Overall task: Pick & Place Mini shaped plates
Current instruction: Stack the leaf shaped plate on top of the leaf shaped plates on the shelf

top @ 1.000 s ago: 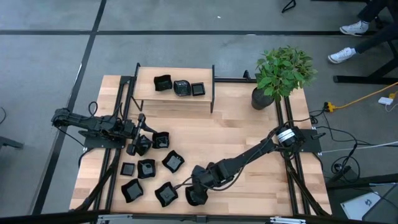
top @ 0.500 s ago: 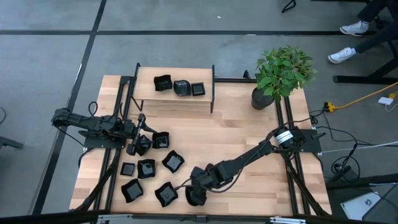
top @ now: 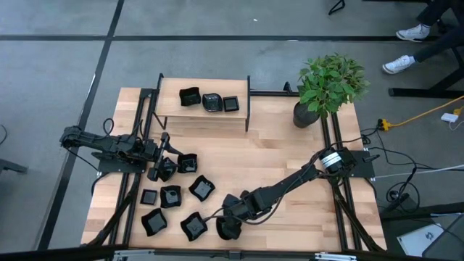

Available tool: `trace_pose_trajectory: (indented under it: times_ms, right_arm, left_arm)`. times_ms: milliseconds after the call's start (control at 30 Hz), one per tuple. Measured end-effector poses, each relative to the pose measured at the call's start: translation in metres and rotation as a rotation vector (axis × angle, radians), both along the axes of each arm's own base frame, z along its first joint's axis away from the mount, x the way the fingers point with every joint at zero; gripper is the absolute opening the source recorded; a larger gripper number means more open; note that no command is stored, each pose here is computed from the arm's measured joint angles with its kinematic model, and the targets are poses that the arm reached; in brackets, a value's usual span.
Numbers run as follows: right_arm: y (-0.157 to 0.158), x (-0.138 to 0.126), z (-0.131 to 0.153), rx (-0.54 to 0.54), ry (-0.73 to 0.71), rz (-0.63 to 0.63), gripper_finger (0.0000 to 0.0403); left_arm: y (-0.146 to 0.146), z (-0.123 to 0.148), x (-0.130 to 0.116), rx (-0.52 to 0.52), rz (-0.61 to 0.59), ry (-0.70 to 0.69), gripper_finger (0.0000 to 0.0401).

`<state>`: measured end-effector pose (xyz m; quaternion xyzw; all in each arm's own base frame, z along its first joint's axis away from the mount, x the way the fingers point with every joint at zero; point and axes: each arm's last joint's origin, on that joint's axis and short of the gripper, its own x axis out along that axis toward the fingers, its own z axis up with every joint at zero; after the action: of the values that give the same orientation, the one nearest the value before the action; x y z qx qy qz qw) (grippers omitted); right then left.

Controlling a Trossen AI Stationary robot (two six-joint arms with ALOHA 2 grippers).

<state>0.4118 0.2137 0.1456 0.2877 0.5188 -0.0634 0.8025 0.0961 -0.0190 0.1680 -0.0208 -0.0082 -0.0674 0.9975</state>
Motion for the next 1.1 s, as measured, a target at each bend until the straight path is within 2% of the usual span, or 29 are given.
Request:
trace_pose_trajectory:
  times_ms: [567, 900, 1100]
  right_arm:
    - [0.001, 0.001, 0.003, 0.006, 0.01, 0.003, 0.0011]
    - [-0.003, 0.003, 0.021, -0.068, 0.068, -0.02, 0.0008]
    - [-0.008, 0.005, 0.042, -0.093, 0.108, -0.028, 0.0008]
  left_arm:
    - [0.0, 0.0, 0.0, 0.0, 0.0, 0.0, 0.0208]
    - [0.0, 0.0, 0.0, 0.0, 0.0, 0.0, 0.0208]
    - [0.0, 0.0, 0.0, 0.0, 0.0, 0.0, 0.0208]
